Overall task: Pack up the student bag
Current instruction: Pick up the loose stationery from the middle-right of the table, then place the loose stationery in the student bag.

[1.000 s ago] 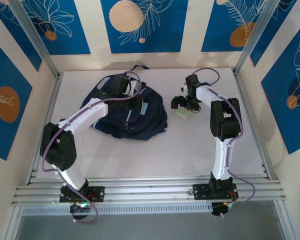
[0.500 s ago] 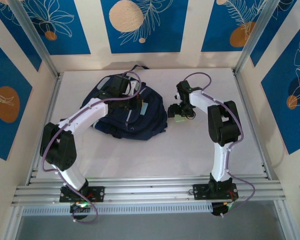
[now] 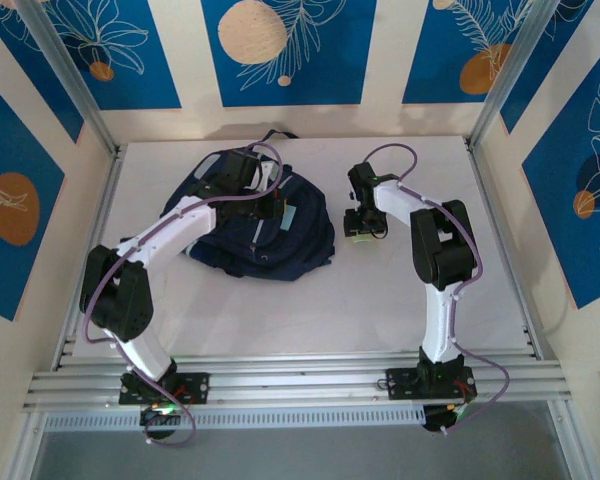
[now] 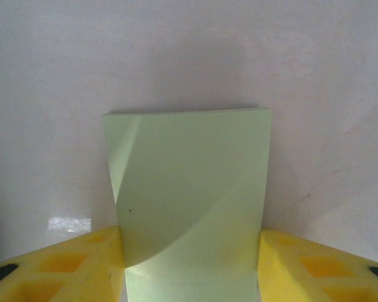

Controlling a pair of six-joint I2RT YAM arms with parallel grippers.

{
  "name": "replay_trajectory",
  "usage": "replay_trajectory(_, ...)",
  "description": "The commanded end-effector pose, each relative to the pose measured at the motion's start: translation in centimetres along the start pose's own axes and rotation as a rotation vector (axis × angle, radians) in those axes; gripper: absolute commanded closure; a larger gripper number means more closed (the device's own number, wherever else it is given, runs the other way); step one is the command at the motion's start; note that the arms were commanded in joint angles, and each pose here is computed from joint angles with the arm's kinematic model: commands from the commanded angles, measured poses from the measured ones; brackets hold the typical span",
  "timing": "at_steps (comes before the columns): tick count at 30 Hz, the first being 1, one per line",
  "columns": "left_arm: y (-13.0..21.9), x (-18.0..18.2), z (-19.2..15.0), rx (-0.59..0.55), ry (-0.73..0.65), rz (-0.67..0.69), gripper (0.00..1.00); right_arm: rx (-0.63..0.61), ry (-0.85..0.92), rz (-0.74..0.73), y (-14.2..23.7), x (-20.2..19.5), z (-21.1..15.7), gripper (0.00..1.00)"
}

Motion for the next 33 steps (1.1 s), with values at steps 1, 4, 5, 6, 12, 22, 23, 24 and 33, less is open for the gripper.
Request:
replay_trajectory(1,1.5,-2.3,1.6,-0.055,-0.053,-0.079,1.00,0.049,-0.043,0.023,0.7,-0.5,-1.3,0.48)
replay_trajectory(4,1.5,-2.4,1.8,-0.057,-0.055,-0.080,1.00,0.015,-0.085,0.087,3.5,-0.4,-1.2,0.48)
replay_trajectory(5,1.6,-2.4,1.9,-0.059,-0.056,-0.079,1.00,0.004,-0.097,0.111,4.3,-0.3,-1.2,0.48)
replay_trajectory(6,1.7,-2.5,2.0,-0.063,-0.058,-0.081,1.00,-0.009,-0.113,0.157,5.5,0.1,-1.3,0.48)
replay_trajectory(12,2.0,-2.8,2.5,-0.075,-0.064,-0.090,1.00,-0.064,-0.185,0.534,10.7,3.6,-2.3,0.49)
replay_trajectory(22,1.7,-3.0,2.9,-0.077,-0.059,-0.114,1.00,-0.084,-0.193,0.790,12.4,10.9,-2.1,0.49)
replay_trajectory(23,1.8,-3.0,2.9,-0.079,-0.058,-0.115,1.00,-0.078,-0.192,0.796,12.3,11.4,-2.0,0.49)
replay_trajectory(24,1.8,-3.1,3.0,-0.081,-0.057,-0.117,1.00,-0.070,-0.197,0.802,12.0,11.9,-1.9,0.49)
replay_trajectory(33,2.2,-3.1,2.9,-0.093,-0.049,-0.114,1.00,-0.011,-0.187,0.908,11.0,15.3,-0.5,0.26)
Point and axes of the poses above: each hand's point on the last joint's axis, 136 mm out from that joint toward the fingers, its own y axis back along the fingers, its own x axis along the line the jaws close on, z = x × y, the point moved 6 cm from there along y, back along the fingers, and after that the axes turned 6 degrees about -y, right-handed, at the moved point
